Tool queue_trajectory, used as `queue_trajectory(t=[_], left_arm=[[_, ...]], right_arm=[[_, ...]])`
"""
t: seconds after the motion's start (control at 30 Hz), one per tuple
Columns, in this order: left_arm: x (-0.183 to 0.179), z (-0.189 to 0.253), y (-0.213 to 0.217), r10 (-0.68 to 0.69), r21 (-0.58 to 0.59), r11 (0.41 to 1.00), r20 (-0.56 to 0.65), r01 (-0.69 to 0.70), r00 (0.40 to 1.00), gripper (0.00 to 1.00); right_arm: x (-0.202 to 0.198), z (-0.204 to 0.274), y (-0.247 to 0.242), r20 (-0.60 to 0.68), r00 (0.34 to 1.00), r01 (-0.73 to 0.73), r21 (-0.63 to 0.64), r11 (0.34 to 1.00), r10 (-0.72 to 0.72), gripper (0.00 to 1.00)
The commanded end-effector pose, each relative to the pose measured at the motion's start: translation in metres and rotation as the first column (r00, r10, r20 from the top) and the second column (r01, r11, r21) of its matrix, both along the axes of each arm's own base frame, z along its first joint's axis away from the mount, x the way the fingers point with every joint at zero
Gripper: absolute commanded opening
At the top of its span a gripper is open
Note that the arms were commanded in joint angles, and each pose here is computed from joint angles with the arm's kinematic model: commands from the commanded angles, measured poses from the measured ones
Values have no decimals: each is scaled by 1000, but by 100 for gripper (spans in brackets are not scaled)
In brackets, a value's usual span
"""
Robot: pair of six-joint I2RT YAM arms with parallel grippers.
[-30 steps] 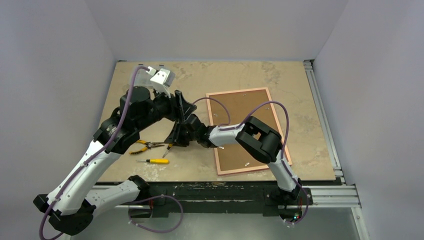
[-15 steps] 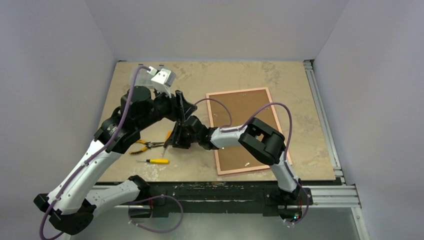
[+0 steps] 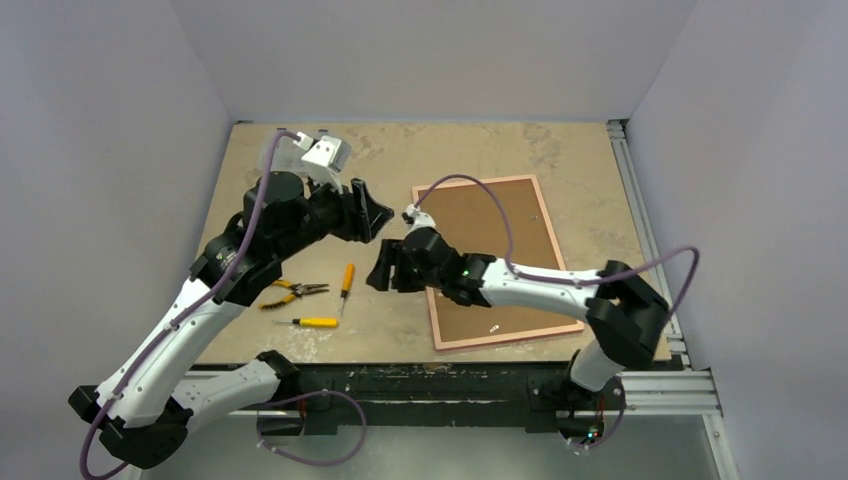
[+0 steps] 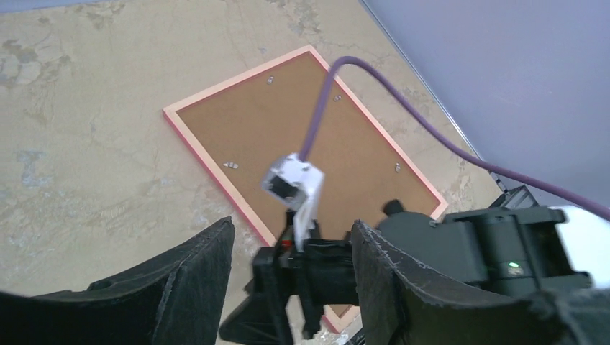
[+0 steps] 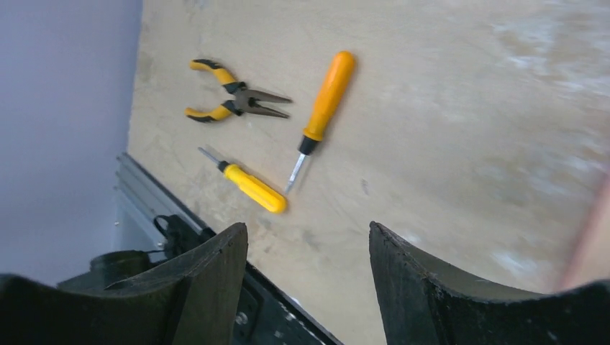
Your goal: Take the photo out of the frame
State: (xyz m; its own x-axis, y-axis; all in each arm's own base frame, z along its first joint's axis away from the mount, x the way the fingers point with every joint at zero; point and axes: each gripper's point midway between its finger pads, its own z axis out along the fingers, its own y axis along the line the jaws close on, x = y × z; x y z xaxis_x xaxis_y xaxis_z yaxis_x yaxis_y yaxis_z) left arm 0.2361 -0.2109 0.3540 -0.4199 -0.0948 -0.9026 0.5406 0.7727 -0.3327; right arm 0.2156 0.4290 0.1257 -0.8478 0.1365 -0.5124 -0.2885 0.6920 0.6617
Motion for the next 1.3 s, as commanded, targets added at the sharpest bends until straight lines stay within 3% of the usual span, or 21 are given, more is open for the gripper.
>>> queue_trajectory(t=[0.0,0.07,0.23,0.4,0.47,0.63,0.77,1.03,1.17,1.27], left_arm=[[18,-5,8,109,-35,993,-37,-111,993,61],[28,-15,11,150,-56,986,-89,-155,985,64],[55,-56,-2,87,-156,978,-310,-140,947,65],[85,-121,-15,-31,-292,942,-572,-168,820,62],[92,-146,-18,-52,-300,935,-645,-190,763,61],[94,-181,-27,-95,-314,925,-734,-213,673,59],[94,-201,-34,-136,-336,908,-800,-249,585,58],[85,-245,-32,-129,-288,879,-911,-381,391,53],[81,-259,-32,-128,-273,865,-931,-421,342,52],[81,-260,-31,-125,-271,862,-933,-428,338,51]], right_arm=[[-15,-30,-96,78,992,119,-329,937,-98,62],[-27,-28,-121,89,989,141,-381,914,-115,63],[-52,-21,-147,146,980,190,-489,851,-135,66],[-55,-35,-152,156,979,203,-627,752,-135,67],[-52,-40,-154,177,974,225,-679,699,-142,60],[-48,-49,-136,181,976,212,-690,692,-118,46],[-48,-60,-121,164,981,190,-675,713,-106,45],[-44,-77,-117,168,980,194,-709,678,-105,39],[-43,-79,-117,181,977,209,-718,664,-111,33],[-43,-80,-119,191,975,220,-725,652,-116,18]])
